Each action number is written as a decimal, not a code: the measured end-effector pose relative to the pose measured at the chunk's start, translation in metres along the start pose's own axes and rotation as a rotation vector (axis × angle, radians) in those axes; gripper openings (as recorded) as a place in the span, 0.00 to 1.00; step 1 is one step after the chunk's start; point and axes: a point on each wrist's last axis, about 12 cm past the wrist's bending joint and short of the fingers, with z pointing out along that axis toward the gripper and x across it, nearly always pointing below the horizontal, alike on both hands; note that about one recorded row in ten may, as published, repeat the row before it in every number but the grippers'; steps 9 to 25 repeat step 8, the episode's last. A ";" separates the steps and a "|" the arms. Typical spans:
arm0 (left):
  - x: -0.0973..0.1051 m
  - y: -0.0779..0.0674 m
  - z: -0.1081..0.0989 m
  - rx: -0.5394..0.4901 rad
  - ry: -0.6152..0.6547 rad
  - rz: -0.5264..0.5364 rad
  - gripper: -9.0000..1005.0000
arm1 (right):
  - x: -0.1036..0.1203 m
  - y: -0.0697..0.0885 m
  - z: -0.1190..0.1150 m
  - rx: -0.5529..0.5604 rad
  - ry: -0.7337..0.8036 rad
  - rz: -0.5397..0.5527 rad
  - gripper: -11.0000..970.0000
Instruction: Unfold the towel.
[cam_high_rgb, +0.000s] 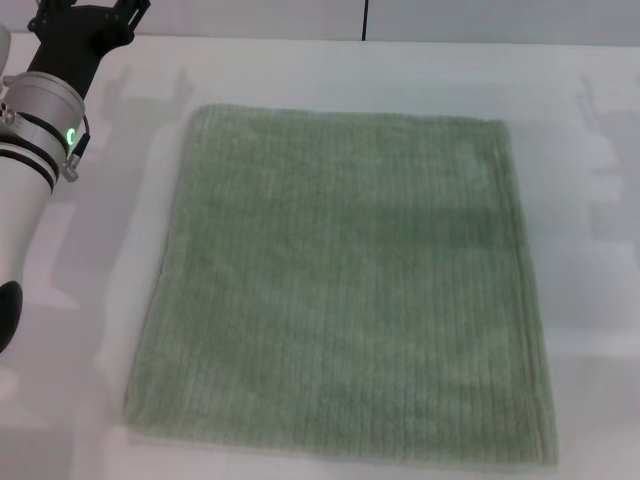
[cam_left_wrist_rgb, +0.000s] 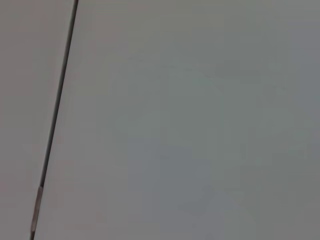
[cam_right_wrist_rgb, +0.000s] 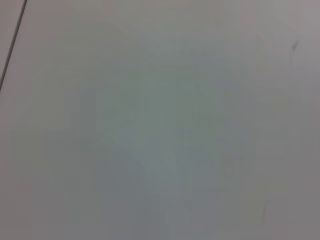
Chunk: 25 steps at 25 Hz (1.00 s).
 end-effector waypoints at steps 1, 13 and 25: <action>0.000 0.000 0.000 0.000 -0.001 0.001 0.83 | -0.001 0.000 0.000 0.001 -0.004 -0.001 0.75; -0.001 0.000 0.001 -0.001 -0.005 0.002 0.83 | -0.003 -0.001 0.002 0.010 -0.023 -0.001 0.75; -0.001 0.000 0.001 -0.001 -0.005 0.002 0.83 | -0.003 -0.001 0.002 0.010 -0.023 -0.001 0.75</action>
